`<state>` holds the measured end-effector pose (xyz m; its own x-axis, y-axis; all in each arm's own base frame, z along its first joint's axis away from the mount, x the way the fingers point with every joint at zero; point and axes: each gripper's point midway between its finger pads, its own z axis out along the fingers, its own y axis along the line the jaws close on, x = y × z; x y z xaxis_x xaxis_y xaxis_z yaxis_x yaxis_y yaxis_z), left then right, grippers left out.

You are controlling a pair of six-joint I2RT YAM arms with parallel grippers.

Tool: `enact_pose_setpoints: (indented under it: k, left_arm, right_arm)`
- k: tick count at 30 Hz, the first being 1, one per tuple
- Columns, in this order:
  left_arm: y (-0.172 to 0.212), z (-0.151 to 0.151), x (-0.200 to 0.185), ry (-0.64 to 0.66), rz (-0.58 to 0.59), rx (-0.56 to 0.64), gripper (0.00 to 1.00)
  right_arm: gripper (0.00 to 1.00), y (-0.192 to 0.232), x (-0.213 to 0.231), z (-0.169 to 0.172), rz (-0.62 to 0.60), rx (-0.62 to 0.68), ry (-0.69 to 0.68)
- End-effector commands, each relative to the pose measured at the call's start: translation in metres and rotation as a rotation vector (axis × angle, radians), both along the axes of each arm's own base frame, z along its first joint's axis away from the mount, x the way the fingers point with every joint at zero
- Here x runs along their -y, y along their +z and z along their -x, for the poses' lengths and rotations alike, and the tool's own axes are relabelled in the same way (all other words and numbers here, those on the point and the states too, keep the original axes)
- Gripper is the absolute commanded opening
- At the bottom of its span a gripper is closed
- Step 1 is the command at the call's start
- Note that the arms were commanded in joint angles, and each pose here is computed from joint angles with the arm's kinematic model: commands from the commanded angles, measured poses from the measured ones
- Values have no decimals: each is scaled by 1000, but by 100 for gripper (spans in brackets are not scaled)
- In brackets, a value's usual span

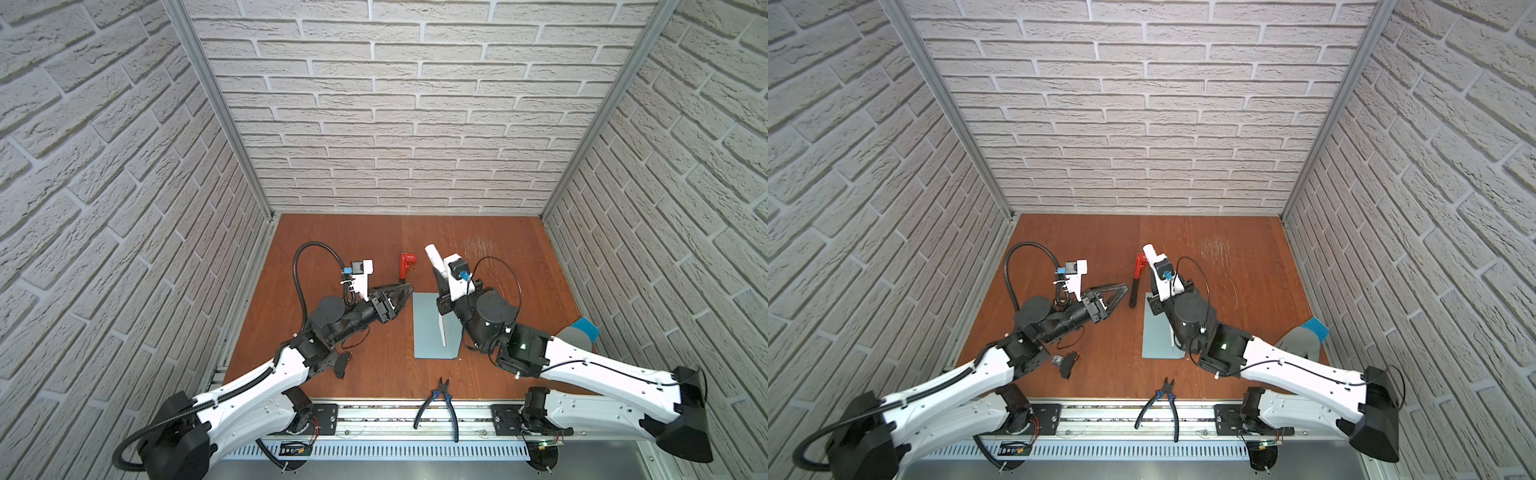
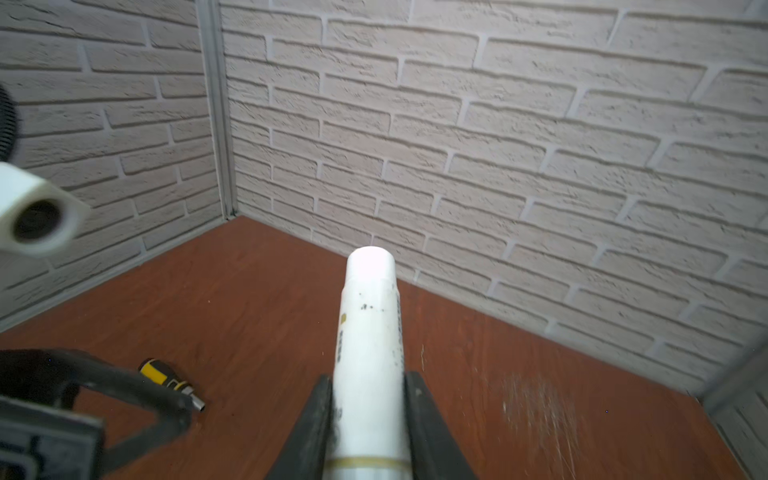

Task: Place the letter into the envelope and seal it
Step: 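Carry the white glue stick with the right gripper over the envelope flap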

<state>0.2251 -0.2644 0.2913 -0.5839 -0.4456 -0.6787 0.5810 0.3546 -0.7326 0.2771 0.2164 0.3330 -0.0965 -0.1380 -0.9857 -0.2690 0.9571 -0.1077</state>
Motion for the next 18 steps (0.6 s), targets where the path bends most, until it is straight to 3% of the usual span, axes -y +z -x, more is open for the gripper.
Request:
enact_pose_setpoints:
  k: [1,4,8,13,18]
  left_arm:
    - [-50,-18,-23,126,-265,-58,63]
    - [-82,-21,-20,103,-348,-129,56]
    - [-119,-23,-1,30,-336,-214,43]
    - [-155,-21,28,-64,-326,-298,33]
    - [-183,-22,51,-128,-334,-354,7]
  right_arm:
    - [6,-50,53,11,173,-319,-161]
    - [6,-61,69,17,226,-545,-216]
    - [6,-84,68,27,322,-776,-222]
    - [5,-104,60,34,359,-931,-205]
    - [5,-127,51,37,393,-1032,-184]
